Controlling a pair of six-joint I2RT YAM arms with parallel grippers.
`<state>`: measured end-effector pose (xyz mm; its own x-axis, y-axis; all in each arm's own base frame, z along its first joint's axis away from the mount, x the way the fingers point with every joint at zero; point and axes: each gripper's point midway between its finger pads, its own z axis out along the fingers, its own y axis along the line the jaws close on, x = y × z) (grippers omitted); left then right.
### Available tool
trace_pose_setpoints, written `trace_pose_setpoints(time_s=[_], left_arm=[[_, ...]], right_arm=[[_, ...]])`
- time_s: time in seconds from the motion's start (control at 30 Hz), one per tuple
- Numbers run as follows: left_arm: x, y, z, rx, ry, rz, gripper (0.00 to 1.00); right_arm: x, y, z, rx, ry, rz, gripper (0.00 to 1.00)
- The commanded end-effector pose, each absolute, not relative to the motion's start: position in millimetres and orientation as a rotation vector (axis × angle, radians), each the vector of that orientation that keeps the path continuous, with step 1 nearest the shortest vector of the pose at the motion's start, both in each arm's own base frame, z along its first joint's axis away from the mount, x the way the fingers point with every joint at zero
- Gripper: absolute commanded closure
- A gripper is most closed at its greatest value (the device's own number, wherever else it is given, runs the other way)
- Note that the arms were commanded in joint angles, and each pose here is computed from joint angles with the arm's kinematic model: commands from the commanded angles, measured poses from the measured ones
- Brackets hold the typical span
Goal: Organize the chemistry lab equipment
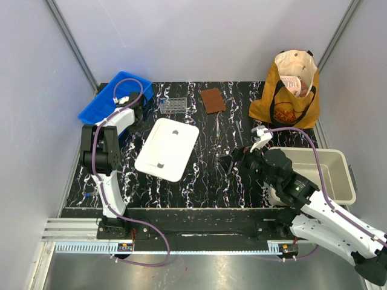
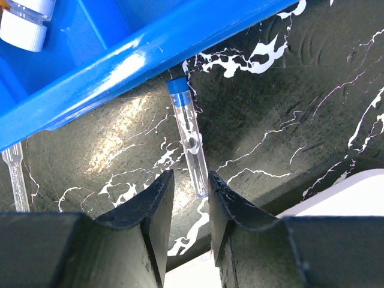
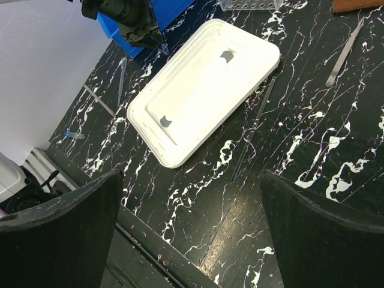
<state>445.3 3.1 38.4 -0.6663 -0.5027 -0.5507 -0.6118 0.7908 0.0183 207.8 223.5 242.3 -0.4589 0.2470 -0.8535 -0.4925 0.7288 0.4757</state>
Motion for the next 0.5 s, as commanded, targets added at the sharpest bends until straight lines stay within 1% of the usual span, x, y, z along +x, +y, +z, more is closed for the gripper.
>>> trace_pose_setpoints(time_s=[0.0, 0.47], left_arm=[[454, 5, 40, -0.865, 2.401, 0.258, 0.67], [449, 1, 25, -0.873, 2.445, 0.258, 0.67]], right_arm=[[209, 221, 252, -0.185, 1.821, 0.855, 0.00], [207, 217, 257, -0.175, 1.808, 0.861, 0.00]])
